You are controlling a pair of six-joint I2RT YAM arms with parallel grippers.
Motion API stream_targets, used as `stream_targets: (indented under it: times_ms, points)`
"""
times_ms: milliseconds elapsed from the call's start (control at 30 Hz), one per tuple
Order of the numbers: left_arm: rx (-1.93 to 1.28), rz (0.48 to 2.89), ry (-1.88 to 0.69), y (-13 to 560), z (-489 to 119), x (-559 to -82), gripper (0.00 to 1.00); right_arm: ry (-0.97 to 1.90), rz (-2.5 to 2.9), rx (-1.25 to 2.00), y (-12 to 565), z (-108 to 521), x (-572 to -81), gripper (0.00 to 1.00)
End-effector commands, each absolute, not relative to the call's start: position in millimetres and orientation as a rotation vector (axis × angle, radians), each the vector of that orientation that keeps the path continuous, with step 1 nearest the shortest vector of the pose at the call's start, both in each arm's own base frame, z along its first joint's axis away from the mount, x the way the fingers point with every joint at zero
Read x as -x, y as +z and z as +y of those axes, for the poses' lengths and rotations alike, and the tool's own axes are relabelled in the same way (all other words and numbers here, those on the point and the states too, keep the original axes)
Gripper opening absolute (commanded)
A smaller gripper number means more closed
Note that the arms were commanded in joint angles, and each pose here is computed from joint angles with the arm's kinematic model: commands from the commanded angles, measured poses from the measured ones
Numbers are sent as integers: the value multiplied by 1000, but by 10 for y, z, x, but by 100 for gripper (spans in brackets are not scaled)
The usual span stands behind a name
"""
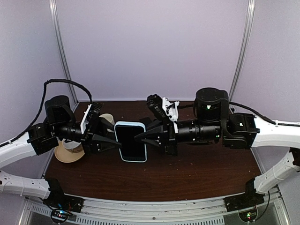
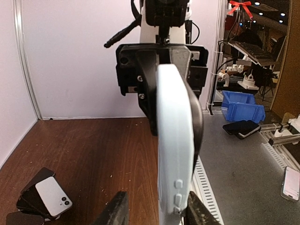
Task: Put the phone into the phone case
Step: Press the phone with the phone case against the phone.
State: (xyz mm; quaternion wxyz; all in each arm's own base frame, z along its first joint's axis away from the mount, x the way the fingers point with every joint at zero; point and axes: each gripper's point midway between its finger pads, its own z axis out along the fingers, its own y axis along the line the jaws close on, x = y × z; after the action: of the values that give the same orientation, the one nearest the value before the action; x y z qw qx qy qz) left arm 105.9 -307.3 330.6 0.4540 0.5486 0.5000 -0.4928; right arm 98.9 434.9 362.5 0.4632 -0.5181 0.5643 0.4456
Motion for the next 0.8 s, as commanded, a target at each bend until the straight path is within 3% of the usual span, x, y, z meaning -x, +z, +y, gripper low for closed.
stream_targets:
  times_ms: [0,100,233,333,367,433,467,500,633,767]
  points:
    - [-1310,1193,-1298,3422,-3163,-1049,36,1158,1198,1111,4232,4261,-1007,0]
    - [-1320,1197,-1318,3401,-3188,-1024,27,1151,1206,1108,4215,4296,-1033,0]
    - [-1332,1197,-1333,3367,-3209,-985,0,1144,1209,1101,4210,4305,-1056,0]
    - [-1333,1193,-1317,3370,-3195,-986,0,1126,1223,1119,4164,4301,-1059,0]
    - [-1331,1192,-1306,3373,-3188,-989,0,1118,1235,1135,4134,4300,-1054,19]
    - [-1328,1200,-1265,3353,-3174,-1019,0,1069,1284,1201,4015,4286,-1052,70]
    - [-1329,1216,-1231,3320,-3168,-1053,0,1024,1323,1218,3967,4257,-1092,86]
    - [-1339,1237,-1187,3269,-3164,-1087,0,968,1363,1235,3930,4214,-1137,95]
    - [-1403,1336,-899,2974,-3090,-1322,0,788,1474,1371,3856,4096,-1236,99]
    - [-1404,1354,-813,2930,-3042,-1404,0,694,1528,1569,3679,4175,-1214,99]
